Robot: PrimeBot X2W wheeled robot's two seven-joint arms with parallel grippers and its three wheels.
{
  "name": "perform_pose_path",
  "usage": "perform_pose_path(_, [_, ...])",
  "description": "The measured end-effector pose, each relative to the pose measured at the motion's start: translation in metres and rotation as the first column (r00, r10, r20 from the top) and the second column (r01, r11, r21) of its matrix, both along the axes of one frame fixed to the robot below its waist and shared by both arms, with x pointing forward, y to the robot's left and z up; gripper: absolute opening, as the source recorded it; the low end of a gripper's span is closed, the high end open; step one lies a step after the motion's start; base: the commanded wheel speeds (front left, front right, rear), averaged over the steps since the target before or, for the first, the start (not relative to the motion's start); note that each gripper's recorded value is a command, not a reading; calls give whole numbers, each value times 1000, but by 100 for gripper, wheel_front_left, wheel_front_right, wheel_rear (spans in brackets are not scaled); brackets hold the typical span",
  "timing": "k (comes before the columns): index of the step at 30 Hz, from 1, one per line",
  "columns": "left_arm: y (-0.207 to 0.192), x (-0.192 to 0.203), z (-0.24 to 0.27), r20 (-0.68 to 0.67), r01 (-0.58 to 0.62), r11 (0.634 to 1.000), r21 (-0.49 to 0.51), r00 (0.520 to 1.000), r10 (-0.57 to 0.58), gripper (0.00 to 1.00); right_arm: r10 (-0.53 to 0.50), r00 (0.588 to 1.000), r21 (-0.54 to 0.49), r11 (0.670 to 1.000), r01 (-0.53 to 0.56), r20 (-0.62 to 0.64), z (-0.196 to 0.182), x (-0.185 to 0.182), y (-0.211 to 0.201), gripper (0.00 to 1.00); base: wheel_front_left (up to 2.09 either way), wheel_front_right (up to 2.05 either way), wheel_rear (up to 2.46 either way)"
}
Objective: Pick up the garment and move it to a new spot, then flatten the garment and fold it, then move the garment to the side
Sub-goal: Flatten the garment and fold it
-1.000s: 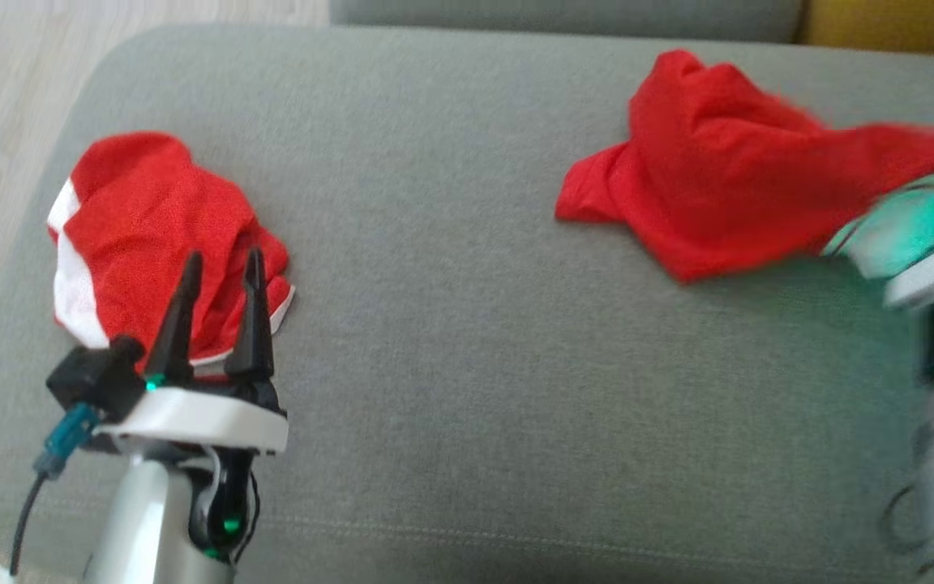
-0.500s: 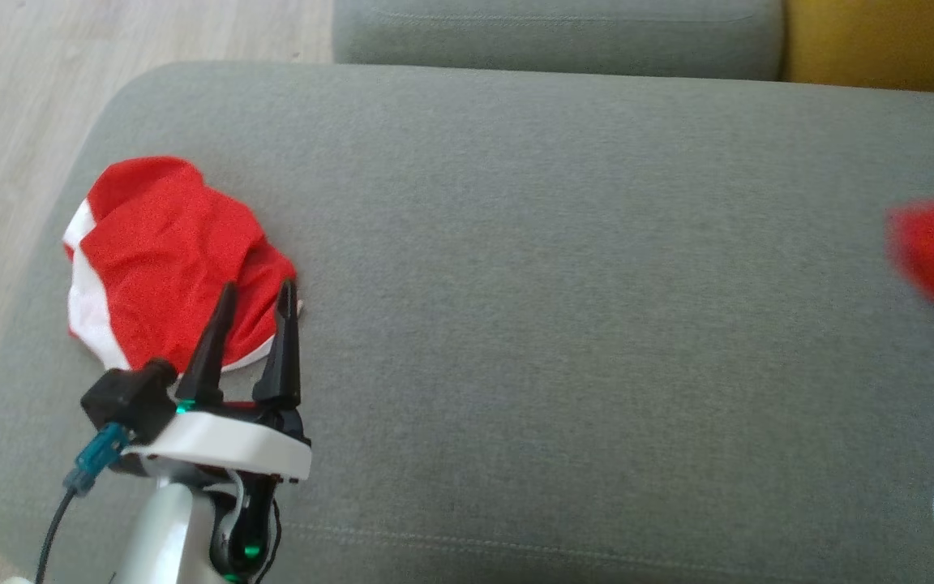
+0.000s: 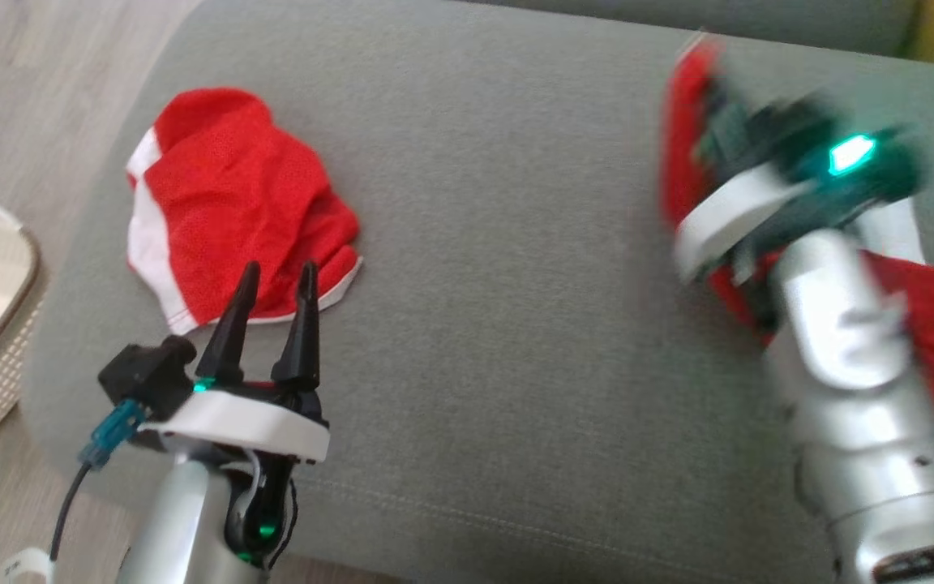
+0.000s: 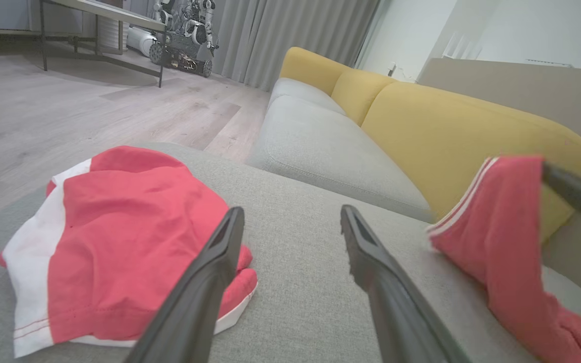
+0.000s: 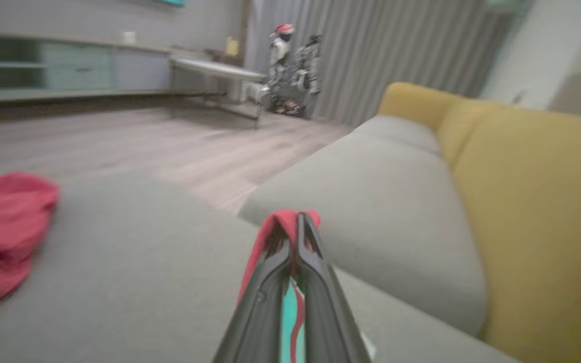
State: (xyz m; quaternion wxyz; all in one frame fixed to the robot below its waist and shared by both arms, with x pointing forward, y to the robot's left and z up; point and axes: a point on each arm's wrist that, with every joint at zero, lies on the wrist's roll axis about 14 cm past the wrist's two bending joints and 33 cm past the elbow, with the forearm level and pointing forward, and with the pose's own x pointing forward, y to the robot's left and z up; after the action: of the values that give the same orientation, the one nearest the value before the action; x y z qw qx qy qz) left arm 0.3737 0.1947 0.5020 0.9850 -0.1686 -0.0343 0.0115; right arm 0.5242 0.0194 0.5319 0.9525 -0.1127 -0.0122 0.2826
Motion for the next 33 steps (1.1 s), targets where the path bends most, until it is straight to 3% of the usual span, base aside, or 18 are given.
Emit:
perform_pose_path(1, [1,0,0,0,-4,1000,-2,1000,4,100,45,998,-2,999,-45,-39,-14,-8,14,0,0,0,0])
perform_pose_path(2, [3,-1,0,-2,-9,1000,-5,1000,9,100,90,994,-11,996,-91,-62,-24,-15,28,63,0,0,0])
perform_pose_path(3, [5,-2,-1,-5,-15,1000,-4,1000,15,100,132,988,-21,991,-133,-78,-31,-23,40,100,0,0,0])
perform_pose_path(8, [12,-6,0,-4,-38,999,-5,999,38,100,265,952,-28,962,-272,-151,-54,-53,78,100,0,0,0])
perform_pose_path(13, [9,-4,2,4,-30,1000,-7,1000,30,100,245,963,-6,969,-247,-112,-35,-42,71,100,0,0,0])
perform_pose_path(18, [1,2,5,16,-4,1000,-9,1000,4,100,152,986,25,988,-150,-68,-20,-25,41,100,0,0,0])
perform_pose_path(24, [-19,14,17,55,59,998,-13,997,-58,100,-41,999,91,995,38,29,12,-7,-28,100,0,0,0])
perform_pose_path(28, [-35,21,25,83,107,994,-20,991,-105,100,-188,982,139,973,182,32,11,-14,-84,100,0,0,0])
perform_pose_path(33, [-54,29,32,109,159,987,-29,982,-155,100,-361,932,184,919,349,33,4,-37,-152,100,0,0,0])
